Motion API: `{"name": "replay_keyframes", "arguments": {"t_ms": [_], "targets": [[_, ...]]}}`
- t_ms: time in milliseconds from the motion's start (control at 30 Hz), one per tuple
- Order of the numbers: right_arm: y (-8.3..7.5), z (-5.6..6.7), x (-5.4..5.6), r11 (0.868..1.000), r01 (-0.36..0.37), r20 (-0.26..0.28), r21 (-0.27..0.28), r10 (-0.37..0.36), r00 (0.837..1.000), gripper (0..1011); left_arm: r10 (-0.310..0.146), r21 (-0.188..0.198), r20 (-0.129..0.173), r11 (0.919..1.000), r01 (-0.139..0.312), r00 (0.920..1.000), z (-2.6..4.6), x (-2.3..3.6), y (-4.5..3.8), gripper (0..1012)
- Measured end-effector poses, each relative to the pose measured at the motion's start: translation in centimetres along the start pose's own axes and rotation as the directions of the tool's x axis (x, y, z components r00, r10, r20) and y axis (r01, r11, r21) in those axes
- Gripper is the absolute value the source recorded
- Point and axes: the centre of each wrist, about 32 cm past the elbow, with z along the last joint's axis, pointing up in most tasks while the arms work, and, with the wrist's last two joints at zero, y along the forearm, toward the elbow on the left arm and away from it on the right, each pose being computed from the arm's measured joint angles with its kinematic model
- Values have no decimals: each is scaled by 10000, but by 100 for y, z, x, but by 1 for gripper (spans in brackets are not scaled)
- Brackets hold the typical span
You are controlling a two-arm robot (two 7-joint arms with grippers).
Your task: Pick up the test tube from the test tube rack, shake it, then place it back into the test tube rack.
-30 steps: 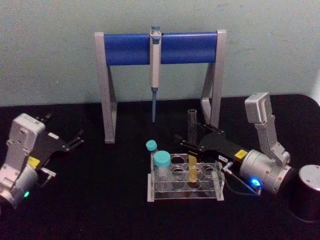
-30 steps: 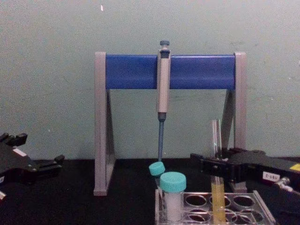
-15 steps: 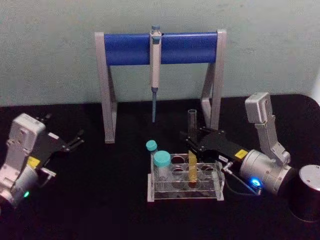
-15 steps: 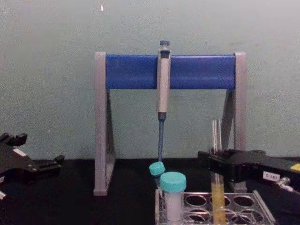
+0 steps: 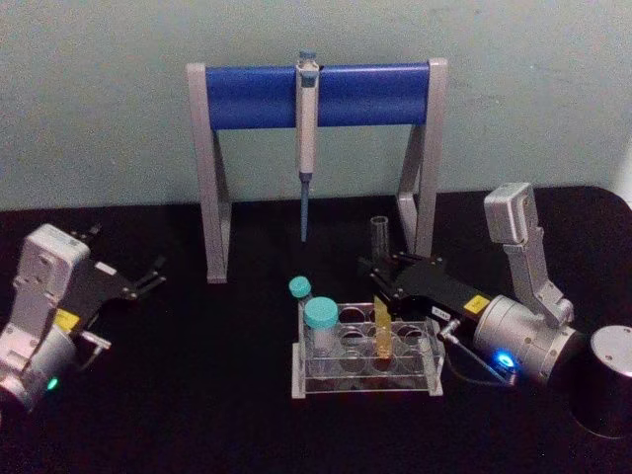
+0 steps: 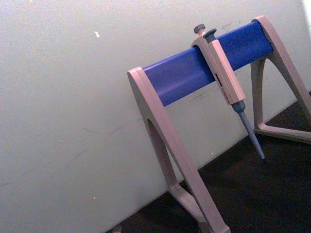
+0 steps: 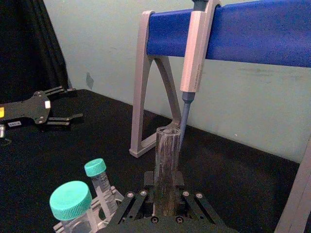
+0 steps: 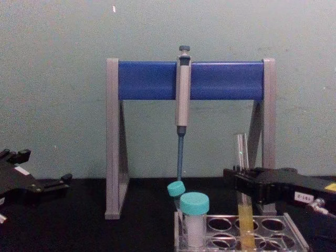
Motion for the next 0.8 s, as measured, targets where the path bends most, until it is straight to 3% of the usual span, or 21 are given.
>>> {"name": "replay_keyframes", "arguments": {"t_ms": [800], "targets": [[-43,-36,-36,9993,-36,254,376,27,9997,232,0,0,0,10000,0,10000,0,0,0,1010]]}}
